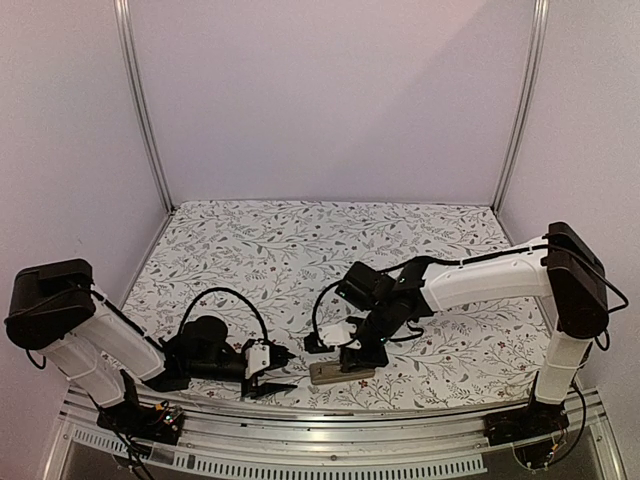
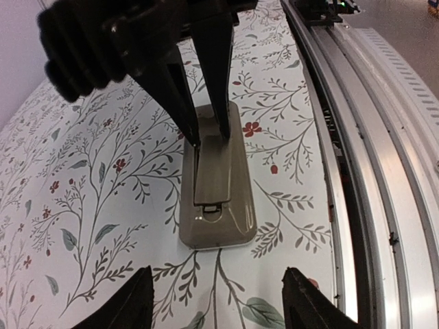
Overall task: Load the batteries into the remote control
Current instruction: Press the battery cover on the remote control.
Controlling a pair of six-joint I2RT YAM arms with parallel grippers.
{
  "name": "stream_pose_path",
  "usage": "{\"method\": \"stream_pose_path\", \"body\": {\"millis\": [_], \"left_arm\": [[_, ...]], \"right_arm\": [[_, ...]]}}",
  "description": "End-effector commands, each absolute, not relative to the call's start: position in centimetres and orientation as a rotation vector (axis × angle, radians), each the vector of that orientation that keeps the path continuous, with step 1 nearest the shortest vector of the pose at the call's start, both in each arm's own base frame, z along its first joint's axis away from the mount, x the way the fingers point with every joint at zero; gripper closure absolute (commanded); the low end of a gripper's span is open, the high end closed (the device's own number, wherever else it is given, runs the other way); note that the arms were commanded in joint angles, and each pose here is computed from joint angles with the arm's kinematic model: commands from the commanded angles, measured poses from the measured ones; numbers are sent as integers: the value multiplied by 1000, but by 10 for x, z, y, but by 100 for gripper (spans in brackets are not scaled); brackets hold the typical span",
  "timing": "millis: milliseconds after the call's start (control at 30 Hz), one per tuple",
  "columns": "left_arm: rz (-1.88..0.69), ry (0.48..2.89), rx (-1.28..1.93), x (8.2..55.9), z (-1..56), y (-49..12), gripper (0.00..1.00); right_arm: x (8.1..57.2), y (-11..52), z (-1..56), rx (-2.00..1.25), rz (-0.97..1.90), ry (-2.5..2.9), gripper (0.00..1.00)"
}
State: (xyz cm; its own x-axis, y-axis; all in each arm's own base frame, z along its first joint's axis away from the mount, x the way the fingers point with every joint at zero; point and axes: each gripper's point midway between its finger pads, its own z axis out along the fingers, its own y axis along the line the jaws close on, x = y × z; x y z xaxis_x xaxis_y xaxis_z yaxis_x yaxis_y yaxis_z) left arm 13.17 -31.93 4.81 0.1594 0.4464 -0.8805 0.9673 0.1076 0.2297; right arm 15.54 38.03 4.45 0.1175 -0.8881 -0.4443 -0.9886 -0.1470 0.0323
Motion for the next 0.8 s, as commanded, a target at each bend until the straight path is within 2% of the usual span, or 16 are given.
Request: {"method": "stream_pose_path", "body": {"millis": [0, 100, 200, 233, 300, 333, 400, 567, 767], "left_arm": [[-707, 1421, 1483, 131, 52, -321, 36], [-707, 1418, 1487, 131, 52, -321, 36], [-708, 1417, 1487, 131, 52, -321, 36], [-706, 1416, 1488, 131, 52, -321, 37], [-706, 1414, 1490, 131, 52, -321, 36], [-707, 1412, 1491, 131, 52, -321, 37], [-709, 1410, 1492, 130, 52, -322, 36], [-711, 1412, 1493, 130, 52, -322, 36], [-711, 1418, 1496, 130, 51, -321, 36]], "right_arm": [[155, 384, 68, -2084, 570, 1825, 81], [153, 384, 72, -2074, 579, 1819, 80], [153, 384, 70, -2071, 585, 1831, 74], [153, 386, 71, -2069, 597, 1832, 68], [150, 387, 69, -2067, 623, 1843, 46], [149, 388, 68, -2065, 636, 1852, 41], [147, 388, 61, -2068, 653, 1880, 36], [155, 386, 40, -2059, 587, 1948, 35], [156, 389, 34, -2055, 589, 1959, 44]]}}
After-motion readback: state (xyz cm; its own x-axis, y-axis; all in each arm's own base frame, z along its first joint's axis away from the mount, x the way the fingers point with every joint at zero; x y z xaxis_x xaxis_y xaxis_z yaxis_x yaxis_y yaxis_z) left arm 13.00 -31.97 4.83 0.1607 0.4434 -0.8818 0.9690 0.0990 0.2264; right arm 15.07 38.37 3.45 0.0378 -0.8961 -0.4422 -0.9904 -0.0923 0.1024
